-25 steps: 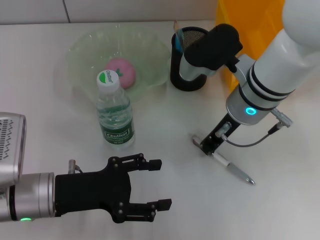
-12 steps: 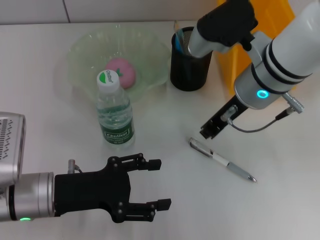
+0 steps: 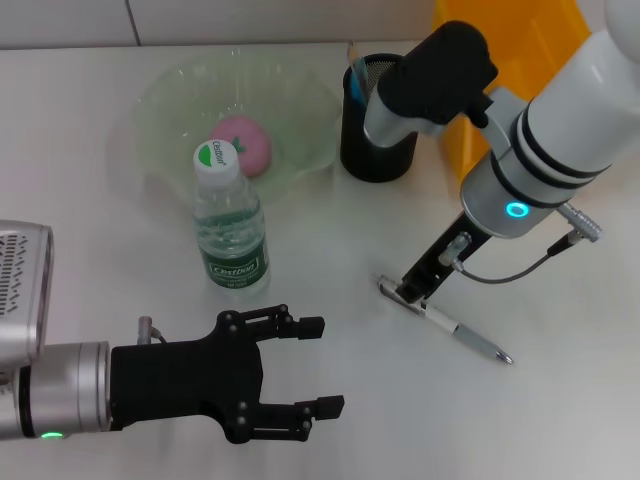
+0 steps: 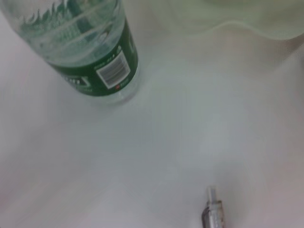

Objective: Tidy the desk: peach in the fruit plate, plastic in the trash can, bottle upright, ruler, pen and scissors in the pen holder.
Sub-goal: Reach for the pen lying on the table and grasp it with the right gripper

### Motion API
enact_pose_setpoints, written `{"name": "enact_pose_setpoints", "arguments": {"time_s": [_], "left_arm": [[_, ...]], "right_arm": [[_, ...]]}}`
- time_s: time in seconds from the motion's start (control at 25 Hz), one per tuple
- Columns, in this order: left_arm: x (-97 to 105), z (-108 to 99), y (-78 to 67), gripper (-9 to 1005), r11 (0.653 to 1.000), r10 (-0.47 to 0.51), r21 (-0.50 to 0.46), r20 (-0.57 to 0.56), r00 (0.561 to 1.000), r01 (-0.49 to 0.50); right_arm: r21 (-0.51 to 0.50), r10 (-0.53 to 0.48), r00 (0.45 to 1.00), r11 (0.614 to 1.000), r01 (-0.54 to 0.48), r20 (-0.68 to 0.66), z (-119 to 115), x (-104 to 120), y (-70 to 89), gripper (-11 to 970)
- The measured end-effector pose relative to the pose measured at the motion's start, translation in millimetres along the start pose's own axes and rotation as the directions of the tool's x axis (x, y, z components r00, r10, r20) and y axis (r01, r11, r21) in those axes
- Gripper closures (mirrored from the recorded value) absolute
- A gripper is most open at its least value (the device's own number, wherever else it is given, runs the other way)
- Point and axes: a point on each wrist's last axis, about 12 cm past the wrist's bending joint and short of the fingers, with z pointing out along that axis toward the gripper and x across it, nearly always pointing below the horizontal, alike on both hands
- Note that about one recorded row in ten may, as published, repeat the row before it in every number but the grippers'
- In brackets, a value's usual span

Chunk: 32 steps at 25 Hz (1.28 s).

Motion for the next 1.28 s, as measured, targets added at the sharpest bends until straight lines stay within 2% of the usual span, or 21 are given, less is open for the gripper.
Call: {"name": "enact_pose_setpoints", "arguments": {"time_s": [0.04, 1.28], "left_arm": [[0, 0, 0.0, 183, 1.0, 0.0, 0.0, 0.0, 1.0, 0.0], [-2, 1, 0.9, 184, 1.0, 0.004, 0.001, 0.003, 1.0, -0.004]], "right_arm": [[0.001, -0.006, 1.0, 1.0, 0.006, -0.003, 1, 0, 0.8, 657], [0.012, -0.021, 0.998, 1.0, 0.022, -0.052, 19, -3, 1.3, 677]]}}
